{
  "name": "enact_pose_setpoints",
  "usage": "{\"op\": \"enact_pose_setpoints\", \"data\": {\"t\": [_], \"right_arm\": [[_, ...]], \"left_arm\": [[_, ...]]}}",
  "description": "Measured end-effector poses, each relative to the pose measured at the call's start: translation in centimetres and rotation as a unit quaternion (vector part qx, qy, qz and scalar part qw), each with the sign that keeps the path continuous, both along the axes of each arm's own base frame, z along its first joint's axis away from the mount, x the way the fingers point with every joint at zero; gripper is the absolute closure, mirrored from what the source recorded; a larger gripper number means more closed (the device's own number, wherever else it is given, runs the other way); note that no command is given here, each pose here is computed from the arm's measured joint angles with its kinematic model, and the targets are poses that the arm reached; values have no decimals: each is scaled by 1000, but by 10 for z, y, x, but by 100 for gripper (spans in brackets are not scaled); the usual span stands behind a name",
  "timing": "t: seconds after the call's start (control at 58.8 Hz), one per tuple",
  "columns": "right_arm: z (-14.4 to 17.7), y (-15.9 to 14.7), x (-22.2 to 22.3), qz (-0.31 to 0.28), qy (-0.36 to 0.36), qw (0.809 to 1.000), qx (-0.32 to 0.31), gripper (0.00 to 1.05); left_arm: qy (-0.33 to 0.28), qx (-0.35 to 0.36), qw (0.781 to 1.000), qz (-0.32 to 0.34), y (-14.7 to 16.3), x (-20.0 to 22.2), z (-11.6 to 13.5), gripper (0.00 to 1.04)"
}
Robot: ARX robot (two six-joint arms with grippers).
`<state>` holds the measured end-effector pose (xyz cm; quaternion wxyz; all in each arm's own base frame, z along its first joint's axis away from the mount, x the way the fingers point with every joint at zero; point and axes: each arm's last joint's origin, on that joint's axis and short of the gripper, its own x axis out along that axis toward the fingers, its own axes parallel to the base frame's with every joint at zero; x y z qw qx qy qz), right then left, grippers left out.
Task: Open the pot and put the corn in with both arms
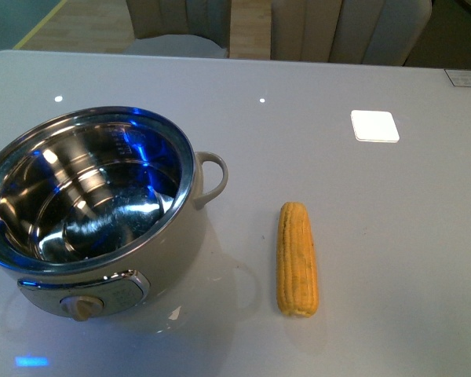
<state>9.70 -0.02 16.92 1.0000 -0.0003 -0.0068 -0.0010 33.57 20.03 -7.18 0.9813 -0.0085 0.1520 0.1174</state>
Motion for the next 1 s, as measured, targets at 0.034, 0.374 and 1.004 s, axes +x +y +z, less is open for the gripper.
{"op": "enact_pose_setpoints", "data": {"t": [0.034, 0.374, 1.004], "right_arm": [[0, 0, 0, 0, 0, 1000, 0, 9], [0, 0, 0, 0, 0, 1000, 0, 9], [0, 0, 0, 0, 0, 1000, 0, 9]], "left_arm": [[0, 0, 1000, 0, 0, 0, 0, 62], [-13, 17, 1000, 3, 0, 0, 25, 13], [-190, -19, 978, -87, -83, -26, 239, 7]]}}
